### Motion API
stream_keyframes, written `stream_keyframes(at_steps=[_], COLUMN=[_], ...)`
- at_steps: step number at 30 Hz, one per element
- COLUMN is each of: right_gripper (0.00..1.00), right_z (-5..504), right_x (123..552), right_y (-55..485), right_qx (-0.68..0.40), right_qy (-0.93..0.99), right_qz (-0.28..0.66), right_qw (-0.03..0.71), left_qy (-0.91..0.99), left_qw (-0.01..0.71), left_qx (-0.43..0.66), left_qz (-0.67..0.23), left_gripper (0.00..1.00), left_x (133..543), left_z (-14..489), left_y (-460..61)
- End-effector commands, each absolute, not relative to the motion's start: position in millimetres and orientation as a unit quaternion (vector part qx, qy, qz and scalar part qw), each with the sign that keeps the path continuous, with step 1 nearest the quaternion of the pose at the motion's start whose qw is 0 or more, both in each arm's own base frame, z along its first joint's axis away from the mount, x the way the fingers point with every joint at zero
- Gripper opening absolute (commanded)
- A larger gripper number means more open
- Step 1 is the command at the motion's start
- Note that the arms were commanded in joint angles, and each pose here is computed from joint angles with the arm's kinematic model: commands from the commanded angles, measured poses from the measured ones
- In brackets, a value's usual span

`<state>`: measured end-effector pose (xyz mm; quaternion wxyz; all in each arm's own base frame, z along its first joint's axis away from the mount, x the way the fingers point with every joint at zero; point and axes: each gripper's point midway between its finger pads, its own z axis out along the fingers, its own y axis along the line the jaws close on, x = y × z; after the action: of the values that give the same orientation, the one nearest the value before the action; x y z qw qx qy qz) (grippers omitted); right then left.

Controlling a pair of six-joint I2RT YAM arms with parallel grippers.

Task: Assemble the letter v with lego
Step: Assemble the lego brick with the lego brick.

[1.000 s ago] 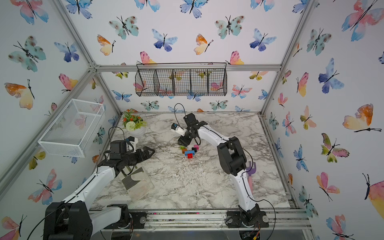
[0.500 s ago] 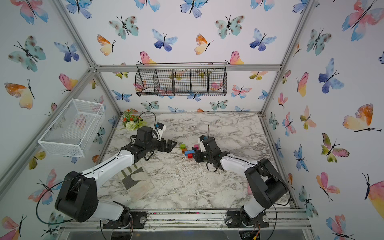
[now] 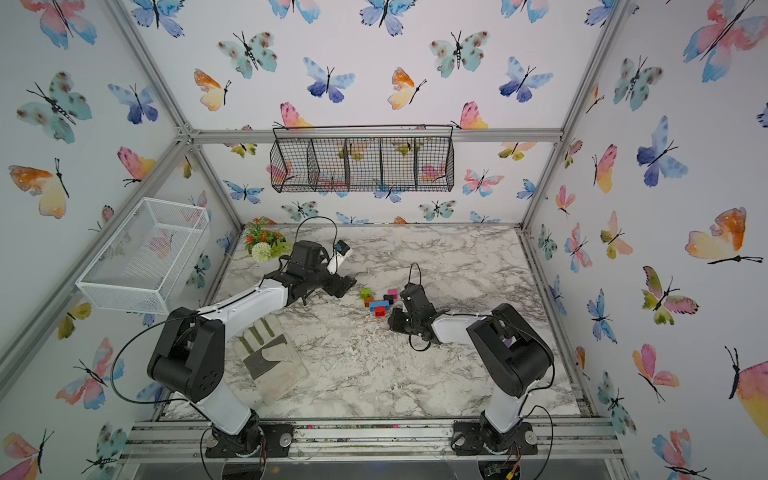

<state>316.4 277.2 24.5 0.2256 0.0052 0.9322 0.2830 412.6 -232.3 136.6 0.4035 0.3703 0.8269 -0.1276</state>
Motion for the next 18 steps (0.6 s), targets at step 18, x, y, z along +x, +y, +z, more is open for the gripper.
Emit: stream_keyframes(at_steps=[18], right_gripper=[0.30], right_z=[5], right_x=[344], right_y=[271], right_qx=[0.011], right_qy=[0.950], right_qz=[0.202], right_qw=[0.236], left_qy=[0.780], left_qw=[0.323], left_qx=[0.524], left_qz=[-0.115], left_gripper=[0.89], left_x=[379], left_z=[81], left_y=[-246])
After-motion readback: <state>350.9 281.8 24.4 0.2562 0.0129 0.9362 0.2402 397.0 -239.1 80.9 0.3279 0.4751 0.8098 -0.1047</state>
